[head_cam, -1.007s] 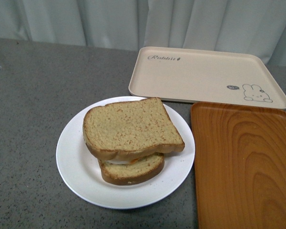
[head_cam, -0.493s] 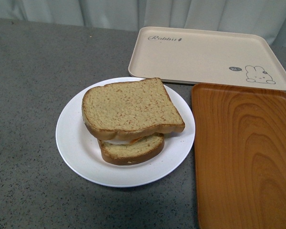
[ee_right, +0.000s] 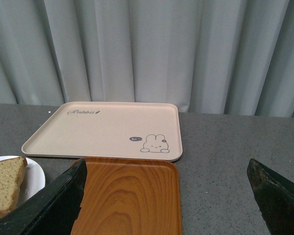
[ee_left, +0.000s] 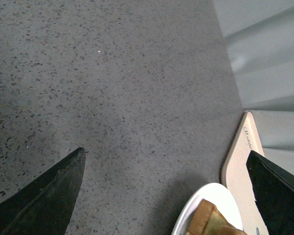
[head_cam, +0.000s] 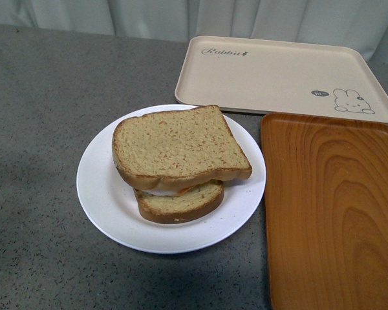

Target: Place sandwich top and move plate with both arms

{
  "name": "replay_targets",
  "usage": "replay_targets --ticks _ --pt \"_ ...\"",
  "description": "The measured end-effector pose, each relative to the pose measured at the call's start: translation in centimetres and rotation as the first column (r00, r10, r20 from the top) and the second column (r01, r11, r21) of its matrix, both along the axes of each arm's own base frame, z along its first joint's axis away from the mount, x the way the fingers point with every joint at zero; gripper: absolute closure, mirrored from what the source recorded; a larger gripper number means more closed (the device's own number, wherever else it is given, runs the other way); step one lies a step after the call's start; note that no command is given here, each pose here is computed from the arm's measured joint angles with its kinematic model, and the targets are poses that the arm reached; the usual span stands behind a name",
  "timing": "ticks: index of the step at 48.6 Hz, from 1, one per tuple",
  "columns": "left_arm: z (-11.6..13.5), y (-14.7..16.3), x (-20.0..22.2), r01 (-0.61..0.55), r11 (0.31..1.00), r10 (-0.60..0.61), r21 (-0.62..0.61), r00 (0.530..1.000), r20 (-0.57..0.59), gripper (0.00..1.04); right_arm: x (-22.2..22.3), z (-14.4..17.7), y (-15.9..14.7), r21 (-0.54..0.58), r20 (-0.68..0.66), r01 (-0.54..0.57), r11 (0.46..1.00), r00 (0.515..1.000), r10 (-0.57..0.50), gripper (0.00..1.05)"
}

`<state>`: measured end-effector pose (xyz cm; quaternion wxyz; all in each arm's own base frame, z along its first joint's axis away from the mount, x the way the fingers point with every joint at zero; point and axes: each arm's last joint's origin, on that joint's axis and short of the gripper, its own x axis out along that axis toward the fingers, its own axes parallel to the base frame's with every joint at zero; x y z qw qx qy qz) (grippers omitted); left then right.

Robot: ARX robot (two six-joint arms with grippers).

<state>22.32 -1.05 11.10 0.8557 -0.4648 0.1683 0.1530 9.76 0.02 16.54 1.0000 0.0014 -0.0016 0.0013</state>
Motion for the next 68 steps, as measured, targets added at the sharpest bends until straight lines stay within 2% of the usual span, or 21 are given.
replay_targets --ticks 13,28,47,60,68 --pt "-1.7 -2.0 1.6 0.045 0.999 -0.045 -0.009 0.998 -0.037 0.06 0.0 0.0 0.0 0.000 0.000 0.000 1.000 1.000 0.000 0.09" --pt "-3.4 -2.9 2.0 0.068 0.998 -0.068 0.003 0.993 -0.097 0.06 0.0 0.0 0.0 0.000 0.000 0.000 1.000 1.000 0.000 0.09" --pt "-4.2 -6.7 1.3 0.171 0.981 -0.180 -0.086 0.978 -0.108 0.06 0.0 0.0 0.0 0.000 0.000 0.000 1.000 1.000 0.000 0.09" --pt "-4.1 -9.0 1.1 0.206 0.966 -0.222 -0.154 0.971 -0.094 0.06 0.0 0.0 0.0 0.000 0.000 0.000 1.000 1.000 0.000 0.09" --pt "-4.1 -9.3 1.0 0.206 0.964 -0.224 -0.170 0.970 -0.096 0.06 0.0 0.0 0.0 0.000 0.000 0.000 1.000 1.000 0.000 0.09"
